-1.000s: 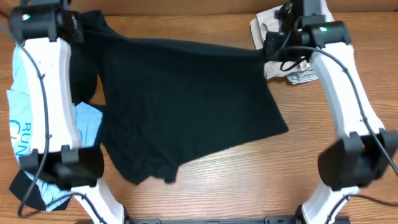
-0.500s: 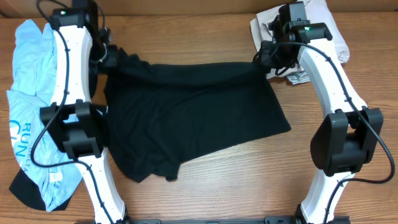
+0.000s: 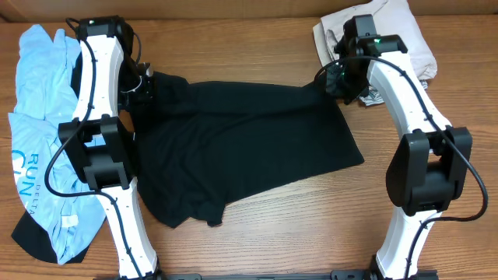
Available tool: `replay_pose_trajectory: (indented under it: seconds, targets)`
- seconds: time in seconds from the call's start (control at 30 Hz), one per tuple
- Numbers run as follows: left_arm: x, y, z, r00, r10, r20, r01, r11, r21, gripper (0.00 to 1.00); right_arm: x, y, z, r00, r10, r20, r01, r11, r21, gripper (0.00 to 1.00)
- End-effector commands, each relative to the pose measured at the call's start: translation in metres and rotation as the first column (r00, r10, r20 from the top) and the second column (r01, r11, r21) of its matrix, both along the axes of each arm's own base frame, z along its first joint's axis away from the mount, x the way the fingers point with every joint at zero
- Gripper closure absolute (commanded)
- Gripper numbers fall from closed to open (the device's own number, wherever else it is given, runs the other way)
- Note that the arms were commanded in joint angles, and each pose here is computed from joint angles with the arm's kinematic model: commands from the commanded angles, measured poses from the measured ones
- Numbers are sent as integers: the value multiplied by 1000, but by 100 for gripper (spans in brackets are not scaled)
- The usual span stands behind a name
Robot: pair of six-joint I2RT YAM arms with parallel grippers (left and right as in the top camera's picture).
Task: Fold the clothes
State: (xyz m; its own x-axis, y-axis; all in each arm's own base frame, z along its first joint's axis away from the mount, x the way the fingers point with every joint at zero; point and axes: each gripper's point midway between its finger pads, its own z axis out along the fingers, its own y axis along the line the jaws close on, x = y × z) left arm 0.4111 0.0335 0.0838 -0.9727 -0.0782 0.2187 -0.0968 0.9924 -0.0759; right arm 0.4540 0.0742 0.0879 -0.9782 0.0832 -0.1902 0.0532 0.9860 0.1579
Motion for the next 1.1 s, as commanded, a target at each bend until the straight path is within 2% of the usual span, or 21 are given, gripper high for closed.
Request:
replay_pose_trajectory:
  seconds: [0.0,0.23,0.33,0.43,0.53,0.7,0.93,1.07]
  targets:
    - [3,-7,28,996,-41,74,40,999,14,96,-7,-7,-11,1000,-4,-27,3,1000,-18,96]
    - [7,-9,107,949,-25,313,12,999,42,96,-9,-7,-12,999,-4,-34,4,1000,-18,96]
    - [-3,-10,134,933,-20,360,4,999,46,96,-8,-7,-12,999,-4,-33,3,1000,-17,96]
    - [-13,-11,139,939,-21,344,4,999,48,96,-8,-7,-12,999,-4,-33,3,1000,-17,96]
    - [-21,-11,124,957,-19,288,7,999,43,96,-8,-6,-12,999,-3,-32,3,1000,-14,96]
    - [-48,-9,71,994,-9,108,3,998,58,96,-8,-6,-12,999,-2,-33,1,1000,-10,96]
    - [-71,-16,14,1000,-7,-10,8,999,33,96,-8,-5,-12,1000,-1,-31,1,1000,-7,96]
    - [-83,-25,-4,998,-36,-55,38,999,27,96,-9,-5,-12,999,-1,-35,1,1000,-7,96]
